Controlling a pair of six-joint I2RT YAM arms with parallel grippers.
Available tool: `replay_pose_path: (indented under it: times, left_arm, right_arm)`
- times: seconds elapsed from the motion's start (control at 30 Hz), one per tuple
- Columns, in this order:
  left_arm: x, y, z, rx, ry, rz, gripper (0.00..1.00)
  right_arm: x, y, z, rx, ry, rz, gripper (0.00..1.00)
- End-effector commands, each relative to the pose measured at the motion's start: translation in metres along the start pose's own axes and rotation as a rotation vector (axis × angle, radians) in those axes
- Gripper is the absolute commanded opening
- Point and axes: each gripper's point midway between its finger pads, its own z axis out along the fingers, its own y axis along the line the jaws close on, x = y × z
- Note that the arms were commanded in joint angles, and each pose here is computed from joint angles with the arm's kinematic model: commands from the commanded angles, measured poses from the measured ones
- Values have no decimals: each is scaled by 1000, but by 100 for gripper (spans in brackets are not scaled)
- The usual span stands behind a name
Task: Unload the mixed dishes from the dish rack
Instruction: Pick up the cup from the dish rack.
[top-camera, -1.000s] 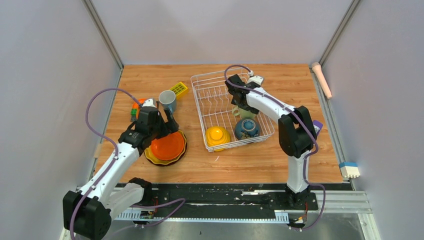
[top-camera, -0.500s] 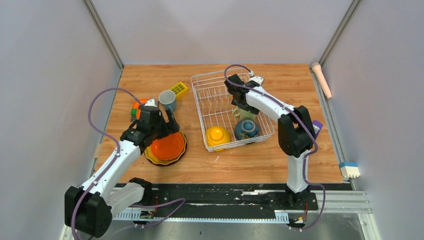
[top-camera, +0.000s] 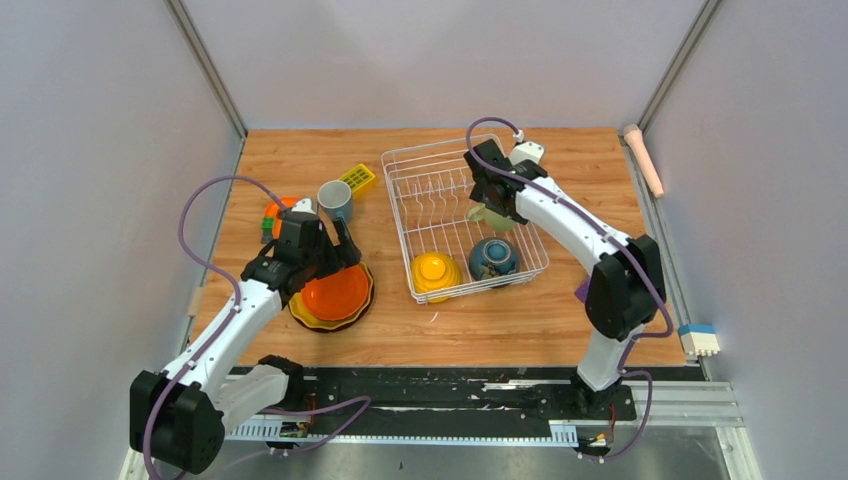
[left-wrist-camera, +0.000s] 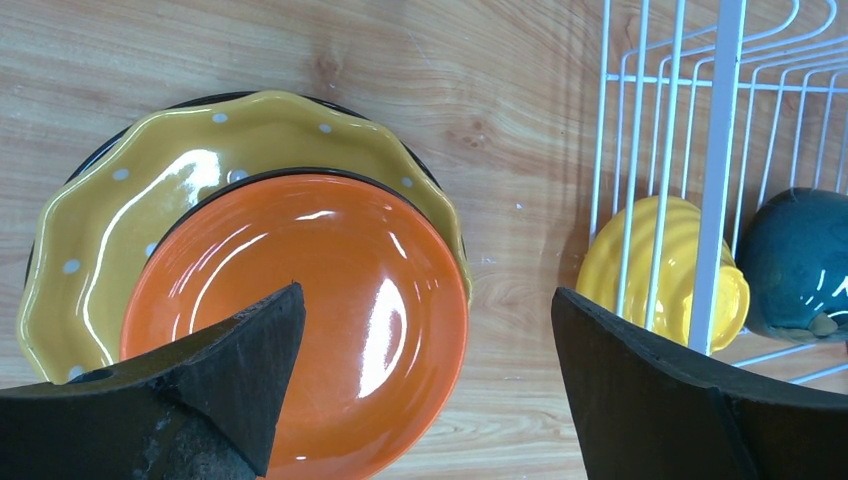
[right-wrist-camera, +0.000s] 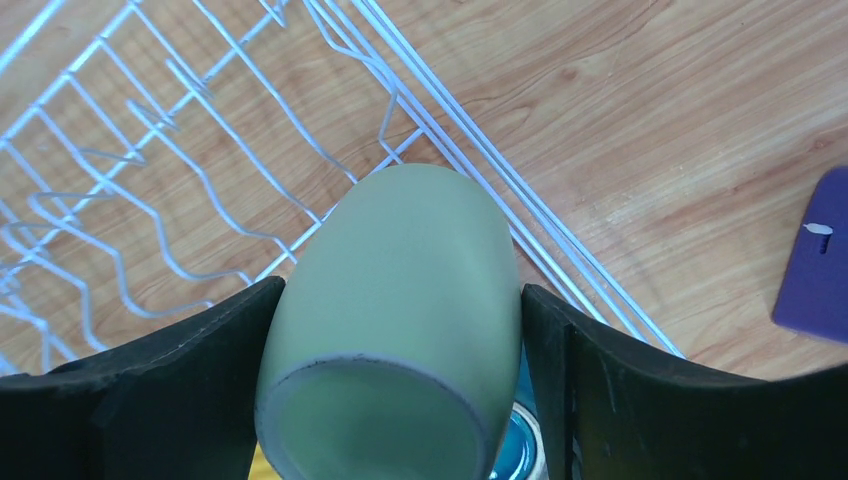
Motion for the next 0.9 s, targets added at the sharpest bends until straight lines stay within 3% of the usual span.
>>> replay_pose_path:
  times: [0.0, 0.27, 0.4, 0.53, 0.6, 0.73, 0.87]
  left_arm:
    - [-8, -11, -3, 51, -23, -5, 100]
    - [-4, -45, -16, 254, 10, 37, 100]
    - [6, -83, -36, 496, 62, 71, 100]
    - [-3, -128, -73, 820, -11, 128, 100]
    - [-2, -140, -87, 922, -6, 88, 100]
    - [2, -163, -107, 1040, 36, 36, 100]
    - [9, -188, -111, 1046, 79, -3, 100]
  right_arm:
    - [-32, 15, -33, -169, -92, 84, 0]
    - [-34, 36, -74, -485, -95, 167, 0]
    - [-28, 46, -111, -754, -98, 228, 0]
    - [-17, 49, -153, -994, -41, 272, 0]
    - [-7, 51, -169, -1088, 7, 270, 0]
    - [-10, 53, -198, -1268, -21, 312, 0]
    - [-15, 51, -206, -1311, -139, 355, 0]
